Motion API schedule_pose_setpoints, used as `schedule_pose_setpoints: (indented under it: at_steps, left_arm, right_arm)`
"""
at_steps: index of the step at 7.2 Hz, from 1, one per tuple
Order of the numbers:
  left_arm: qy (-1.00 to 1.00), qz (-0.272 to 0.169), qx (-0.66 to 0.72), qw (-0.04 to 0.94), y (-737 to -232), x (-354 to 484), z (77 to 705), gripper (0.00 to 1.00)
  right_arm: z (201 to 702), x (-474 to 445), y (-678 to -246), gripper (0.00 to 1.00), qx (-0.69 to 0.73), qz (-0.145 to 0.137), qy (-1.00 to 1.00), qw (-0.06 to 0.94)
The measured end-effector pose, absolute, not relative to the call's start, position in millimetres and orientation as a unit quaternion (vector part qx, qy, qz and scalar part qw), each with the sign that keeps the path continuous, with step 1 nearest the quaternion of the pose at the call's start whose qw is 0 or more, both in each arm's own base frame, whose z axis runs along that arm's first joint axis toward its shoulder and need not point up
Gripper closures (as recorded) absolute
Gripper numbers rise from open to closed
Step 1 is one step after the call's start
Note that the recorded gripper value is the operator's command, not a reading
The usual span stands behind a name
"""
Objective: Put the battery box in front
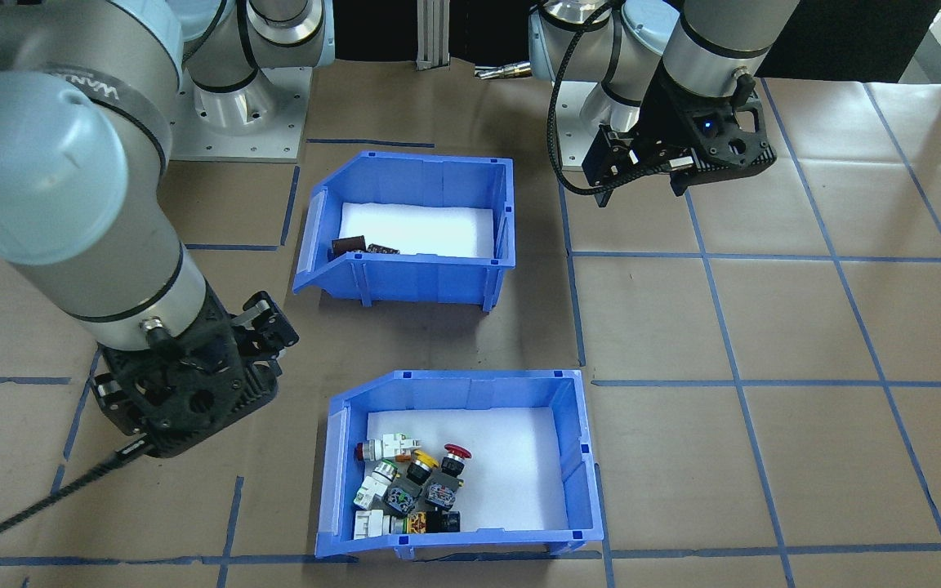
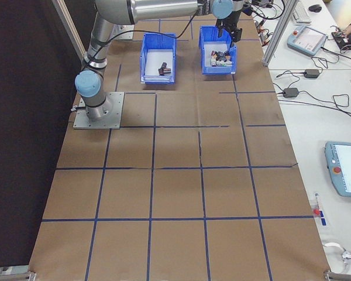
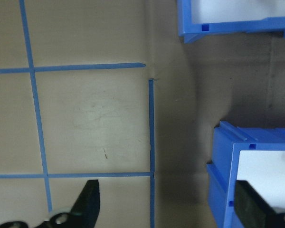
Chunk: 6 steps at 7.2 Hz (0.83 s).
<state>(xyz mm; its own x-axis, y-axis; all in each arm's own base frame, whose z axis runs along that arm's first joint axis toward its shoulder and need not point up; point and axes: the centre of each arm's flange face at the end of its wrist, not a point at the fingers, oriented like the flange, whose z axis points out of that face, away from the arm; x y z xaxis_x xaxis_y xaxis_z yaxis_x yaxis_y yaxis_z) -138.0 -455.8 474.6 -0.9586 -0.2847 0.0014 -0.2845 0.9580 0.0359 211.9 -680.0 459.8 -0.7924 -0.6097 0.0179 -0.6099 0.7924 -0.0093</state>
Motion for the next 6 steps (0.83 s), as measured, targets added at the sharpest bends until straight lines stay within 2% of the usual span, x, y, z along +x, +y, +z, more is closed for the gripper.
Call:
schedule_pose_setpoints:
  at_steps: [2, 4, 6]
  left_arm:
    - [-0.961, -0.030, 0.276, 0.016, -428, -143, 464, 0.01]
    - [-0.904, -0.078, 0.416, 0.061, -380, -165, 440, 0.01]
    - [-0.843, -0.102, 0.525, 0.055, -330, -187, 420, 0.03]
  right_arm:
    - [450, 248, -682, 0.00, 0.435, 0.005, -0.900, 0.008]
    - [438, 283, -675, 0.00, 0.524, -0.002, -0.851, 0.006]
    - [409, 338, -662, 0.00, 0.595, -0.018, -0.804, 0.005]
